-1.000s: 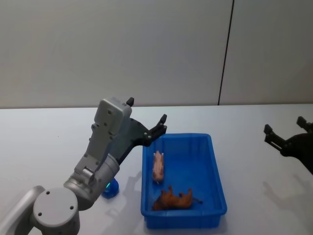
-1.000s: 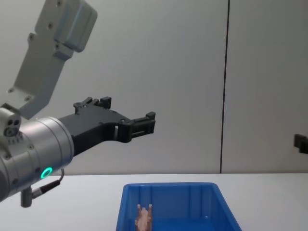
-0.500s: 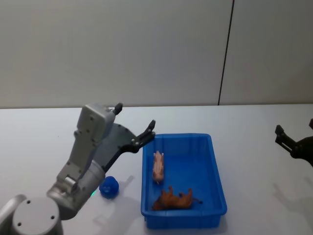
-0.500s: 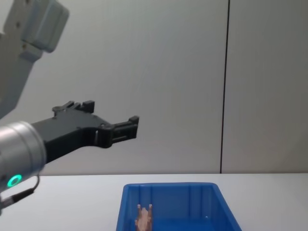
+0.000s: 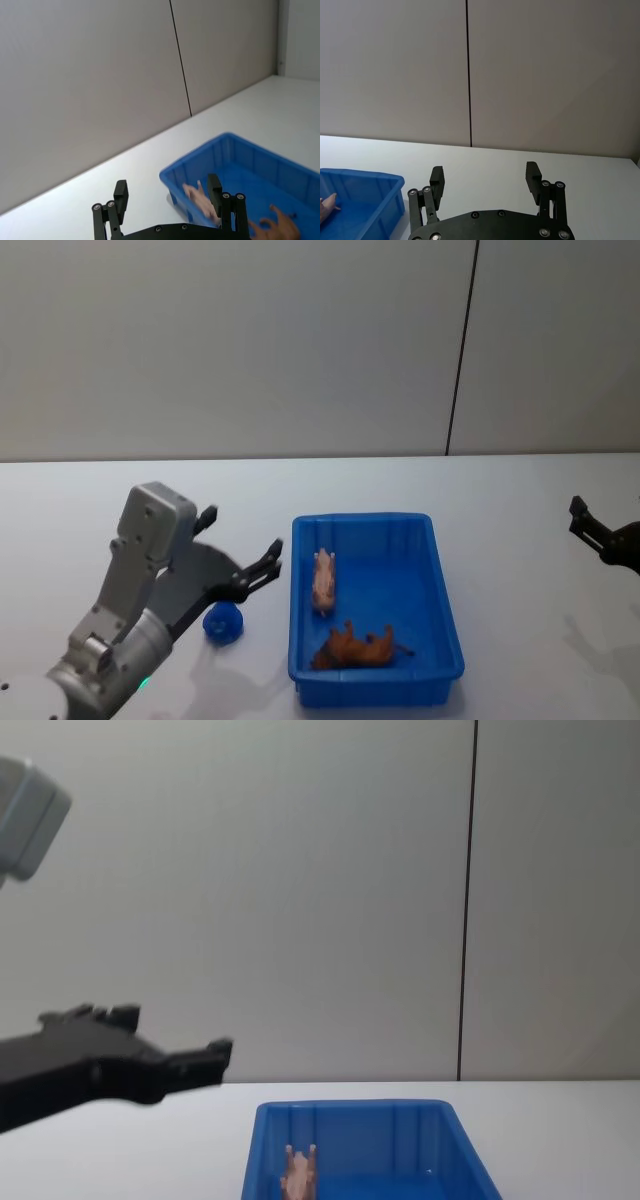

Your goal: Pick up the two dolls from the table and place them into the box.

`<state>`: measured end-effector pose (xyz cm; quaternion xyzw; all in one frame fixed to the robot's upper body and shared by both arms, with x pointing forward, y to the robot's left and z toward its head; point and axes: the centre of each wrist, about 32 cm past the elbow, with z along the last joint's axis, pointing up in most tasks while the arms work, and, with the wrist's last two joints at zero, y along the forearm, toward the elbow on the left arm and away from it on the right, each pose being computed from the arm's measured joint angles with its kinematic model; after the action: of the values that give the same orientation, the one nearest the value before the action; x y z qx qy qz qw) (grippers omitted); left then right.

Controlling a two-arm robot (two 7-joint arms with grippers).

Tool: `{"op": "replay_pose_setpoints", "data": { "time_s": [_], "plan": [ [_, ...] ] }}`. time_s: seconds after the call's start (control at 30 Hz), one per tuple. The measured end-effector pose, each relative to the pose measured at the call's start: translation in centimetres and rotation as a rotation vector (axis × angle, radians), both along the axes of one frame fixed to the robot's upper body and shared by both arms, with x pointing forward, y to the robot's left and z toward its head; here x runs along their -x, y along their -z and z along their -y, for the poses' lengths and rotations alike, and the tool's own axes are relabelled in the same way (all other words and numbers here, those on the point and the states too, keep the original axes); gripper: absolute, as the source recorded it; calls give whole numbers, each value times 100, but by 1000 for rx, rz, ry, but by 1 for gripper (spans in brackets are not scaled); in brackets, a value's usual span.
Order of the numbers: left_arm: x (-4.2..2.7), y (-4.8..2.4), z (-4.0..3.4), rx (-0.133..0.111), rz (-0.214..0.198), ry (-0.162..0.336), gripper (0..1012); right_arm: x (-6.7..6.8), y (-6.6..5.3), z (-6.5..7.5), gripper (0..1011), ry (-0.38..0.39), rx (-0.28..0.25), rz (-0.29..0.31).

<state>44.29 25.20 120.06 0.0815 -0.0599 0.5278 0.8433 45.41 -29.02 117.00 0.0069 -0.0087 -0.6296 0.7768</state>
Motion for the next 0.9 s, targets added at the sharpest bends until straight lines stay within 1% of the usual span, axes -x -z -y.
{"op": "replay_pose_setpoints", "data": {
  "time_s": [0.1,0.2,0.3,0.33,0.4,0.43,0.67,0.9],
  "plan": [
    [31,6,-46,-10,-29,-5,1003,4,2,1,1001,1,0,0],
    [59,22,-113,-28,-75,-15,1003,6,3,2,1001,3,0,0],
    [67,32,-151,-38,-98,-17,1003,7,4,3,1001,4,-1,0],
    [68,45,-177,-45,-116,-19,1003,8,4,3,1001,4,-1,0],
    [67,56,-198,-49,-131,-20,1003,9,4,5,1001,5,-1,0],
    [64,69,-218,-53,-146,-22,1003,9,4,5,1001,5,-1,1],
    [45,143,-295,-57,-199,-31,1003,11,3,6,1001,6,-1,1],
    [20,226,-338,-47,-239,-23,1003,12,4,6,1001,7,-1,2]
  ]
}}
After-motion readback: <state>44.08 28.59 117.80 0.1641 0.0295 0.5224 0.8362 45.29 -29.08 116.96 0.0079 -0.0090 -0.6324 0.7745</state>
